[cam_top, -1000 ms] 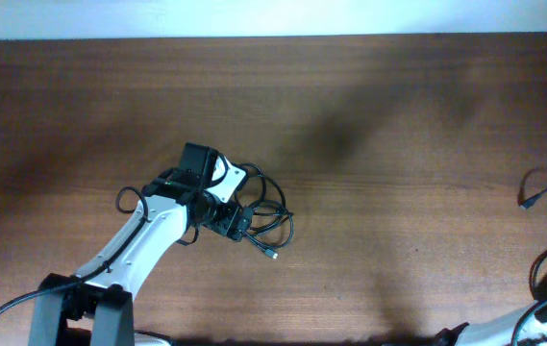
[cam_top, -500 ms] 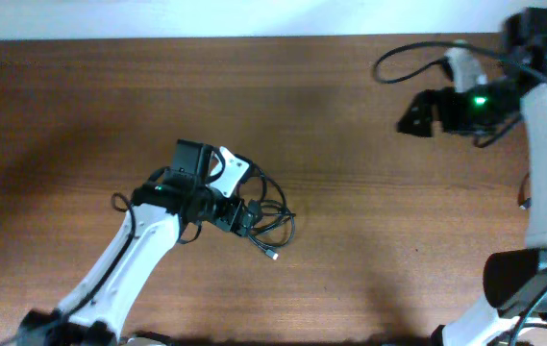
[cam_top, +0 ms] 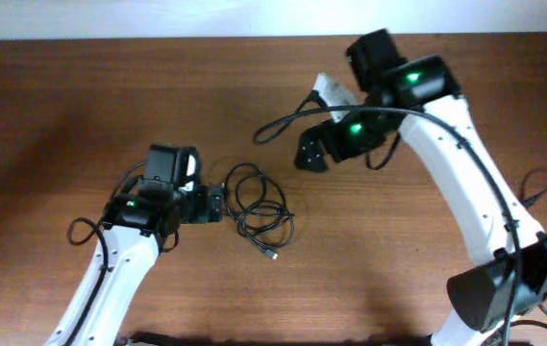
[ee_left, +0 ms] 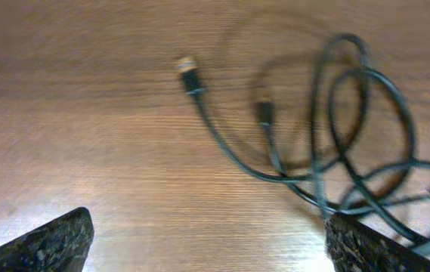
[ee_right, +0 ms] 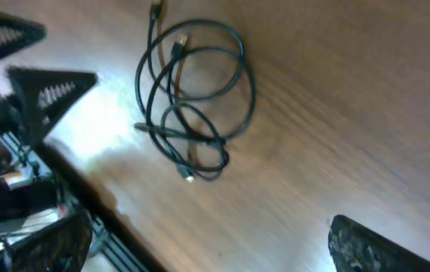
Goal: Untangle cables
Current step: 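Move the right gripper back to the cable bundle held by the left gripper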
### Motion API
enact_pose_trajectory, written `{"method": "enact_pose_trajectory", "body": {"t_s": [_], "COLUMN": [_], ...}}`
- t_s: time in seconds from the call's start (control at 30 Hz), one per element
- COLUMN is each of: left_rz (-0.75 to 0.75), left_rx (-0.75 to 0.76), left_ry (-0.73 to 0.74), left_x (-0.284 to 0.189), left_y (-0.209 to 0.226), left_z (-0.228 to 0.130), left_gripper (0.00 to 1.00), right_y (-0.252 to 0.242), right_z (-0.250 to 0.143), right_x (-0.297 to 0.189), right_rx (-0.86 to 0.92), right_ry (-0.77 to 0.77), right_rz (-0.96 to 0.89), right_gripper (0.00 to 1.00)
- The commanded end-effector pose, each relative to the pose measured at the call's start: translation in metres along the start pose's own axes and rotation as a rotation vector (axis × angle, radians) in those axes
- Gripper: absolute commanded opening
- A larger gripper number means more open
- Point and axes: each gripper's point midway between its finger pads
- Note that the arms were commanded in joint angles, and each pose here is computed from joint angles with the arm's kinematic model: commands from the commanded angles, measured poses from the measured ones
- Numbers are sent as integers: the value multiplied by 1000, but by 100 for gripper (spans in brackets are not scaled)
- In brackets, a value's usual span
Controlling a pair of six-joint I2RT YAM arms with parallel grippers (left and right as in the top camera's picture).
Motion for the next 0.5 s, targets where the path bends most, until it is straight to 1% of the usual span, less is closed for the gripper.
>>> {"method": "enact_pose_trajectory", "body": {"t_s": [0.0,0.1,0.13,0.17,0.2,0.27,0.3,0.37,0.43,0.47], "left_rz": [47,47,47,47,47,47,47,47,47,47], "left_rx": [-86,-84,-85,-84,-85,-85,-85,-85,-85,-85], "left_ry": [-8,10,14,17,19,19,19,19,19,21], "left_x": [-7,-8,-7,-7,-7,-7,-7,-7,-7,-7], "left_y": [17,17,16,16,16,16,16,16,16,16], "left_z": [2,-2,-3,-4,-5,-5,-5,-5,-5,-5], "left_gripper": [99,99,99,99,99,99,99,99,99,99], "right_y": [-6,-2,0,2,5,11,14,18,20,20], "right_z": [-5,-9,-11,-14,-18,-25,-30,-34,-38,-39], "right_x": [32,58,66,78,90,114,124,135,139,139], "right_rx": [277,443,504,588,646,733,765,792,802,801], "right_ry": [12,14,15,18,21,22,23,24,29,29], "right_rz": [-51,-45,-43,-41,-38,-26,-20,-12,-15,-17], "right_gripper": [99,100,87,80,78,76,73,71,65,58]}}
Point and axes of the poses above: each gripper's point midway between its finger pads, its own x axis out along the fingers, its own y axis along the line the jaws close on, z = x × y, and after that the axes turned 11 degrees about x, right-handed
